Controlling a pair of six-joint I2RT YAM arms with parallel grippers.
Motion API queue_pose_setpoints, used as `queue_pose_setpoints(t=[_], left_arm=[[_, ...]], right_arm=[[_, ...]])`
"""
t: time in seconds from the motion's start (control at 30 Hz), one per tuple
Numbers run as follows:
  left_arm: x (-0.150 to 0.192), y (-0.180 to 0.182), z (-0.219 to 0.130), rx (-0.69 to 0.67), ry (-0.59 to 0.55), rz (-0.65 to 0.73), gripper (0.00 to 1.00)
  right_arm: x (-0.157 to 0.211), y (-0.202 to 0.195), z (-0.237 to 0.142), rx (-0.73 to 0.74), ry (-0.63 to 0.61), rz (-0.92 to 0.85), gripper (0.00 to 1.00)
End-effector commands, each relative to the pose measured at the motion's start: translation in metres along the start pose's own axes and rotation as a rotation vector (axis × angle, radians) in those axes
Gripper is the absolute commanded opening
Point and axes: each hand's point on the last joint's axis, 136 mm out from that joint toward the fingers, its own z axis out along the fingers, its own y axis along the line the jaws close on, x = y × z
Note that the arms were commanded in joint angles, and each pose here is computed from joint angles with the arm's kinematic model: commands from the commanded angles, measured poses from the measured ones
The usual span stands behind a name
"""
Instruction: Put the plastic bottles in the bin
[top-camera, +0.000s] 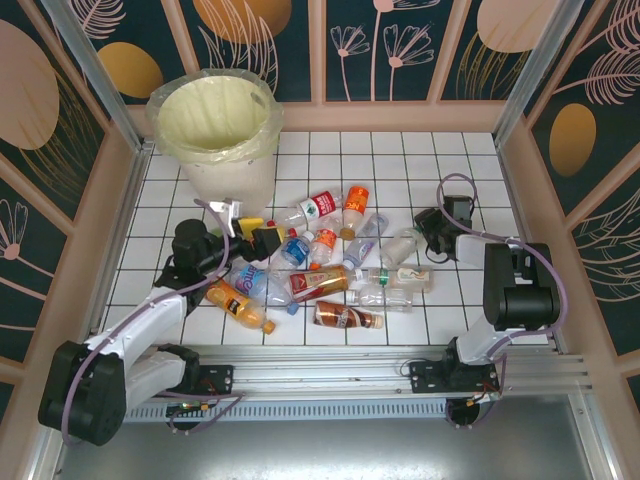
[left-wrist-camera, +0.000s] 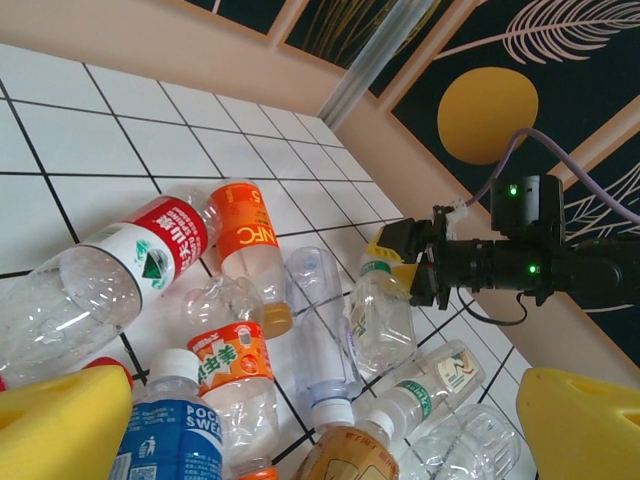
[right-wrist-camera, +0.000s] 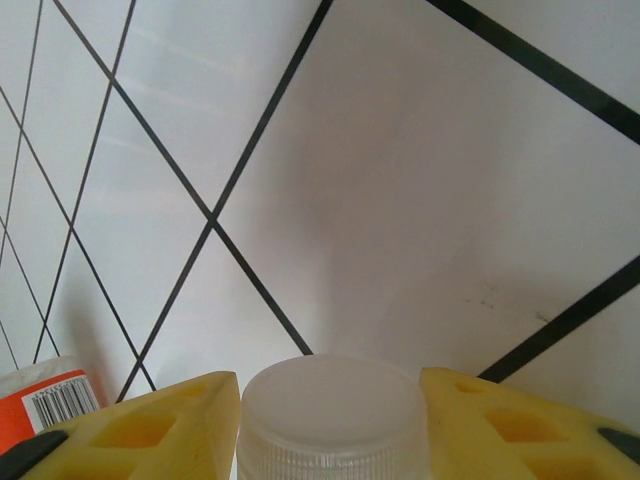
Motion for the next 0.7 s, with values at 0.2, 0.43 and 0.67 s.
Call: queue_pose_setpoints(t=[0.2,0.43,0.67], left_arm=[[-0.013,-0.023,0.021,0.006,0.039,0.037,0.99],[-0.003,-0.035,0.033,0.029,0.081,0.056,0.99],[-0.001,-0.038,0.033,0.03,0.087,0.063,0.98]], right_arm=[[-0.015,0.024,-0.005,-0.069,-0.043,-0.045,0.47],[-0.017,0.029,-0.009,-0.069,-0.047,-0.055,0.58],[-0.01,0.028,-0.007,-0.057,-0.023,-0.064,0.68]])
